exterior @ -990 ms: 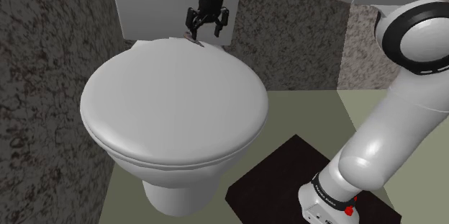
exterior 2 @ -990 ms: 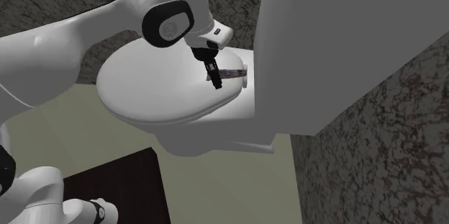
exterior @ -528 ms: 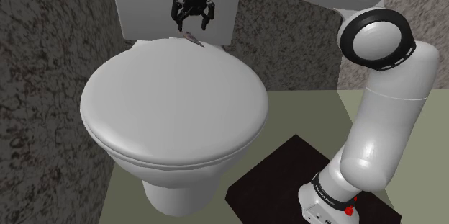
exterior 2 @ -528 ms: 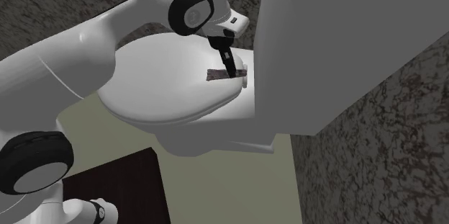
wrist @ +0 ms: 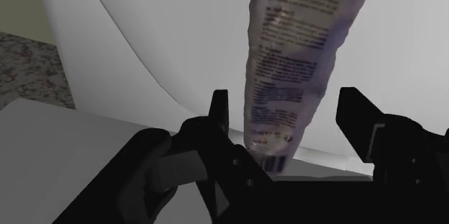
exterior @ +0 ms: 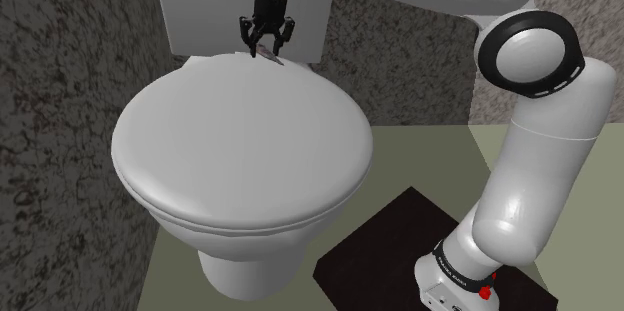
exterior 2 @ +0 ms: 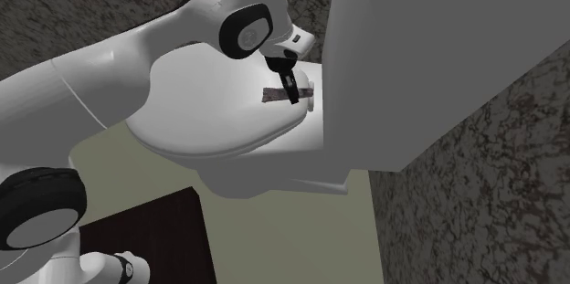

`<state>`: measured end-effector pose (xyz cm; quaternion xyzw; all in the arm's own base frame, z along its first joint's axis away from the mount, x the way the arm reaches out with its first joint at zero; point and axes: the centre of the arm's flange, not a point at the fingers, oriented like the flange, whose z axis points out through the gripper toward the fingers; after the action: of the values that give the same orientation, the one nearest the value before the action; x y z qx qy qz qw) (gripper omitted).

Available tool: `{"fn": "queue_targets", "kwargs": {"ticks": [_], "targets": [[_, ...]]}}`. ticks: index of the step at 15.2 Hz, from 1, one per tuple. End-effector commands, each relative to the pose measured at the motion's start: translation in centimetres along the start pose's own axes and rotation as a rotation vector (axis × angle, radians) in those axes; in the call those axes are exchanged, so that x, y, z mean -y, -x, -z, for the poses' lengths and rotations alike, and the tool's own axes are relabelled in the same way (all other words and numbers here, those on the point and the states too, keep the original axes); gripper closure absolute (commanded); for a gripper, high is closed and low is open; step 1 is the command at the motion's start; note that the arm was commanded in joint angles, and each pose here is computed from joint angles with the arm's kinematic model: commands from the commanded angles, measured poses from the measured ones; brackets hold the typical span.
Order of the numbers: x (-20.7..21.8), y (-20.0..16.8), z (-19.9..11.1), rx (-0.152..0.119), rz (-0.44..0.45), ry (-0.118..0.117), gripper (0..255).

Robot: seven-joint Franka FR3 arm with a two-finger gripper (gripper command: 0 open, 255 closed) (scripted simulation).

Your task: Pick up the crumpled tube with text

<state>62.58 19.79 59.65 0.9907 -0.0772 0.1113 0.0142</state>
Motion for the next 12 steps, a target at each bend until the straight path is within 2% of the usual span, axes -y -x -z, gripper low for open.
{"fn": "queue_targets", "kwargs": {"ticks": [1, 9, 12], "targets": [[-0.2, 0.0, -0.4, 0.007, -0.001, 0.006, 255], [-0.2, 0.0, -0.4, 0.006, -0.001, 0.006, 255], [-0.2, -0.4, 1.1, 0.006, -0.001, 0.006, 255]]}}
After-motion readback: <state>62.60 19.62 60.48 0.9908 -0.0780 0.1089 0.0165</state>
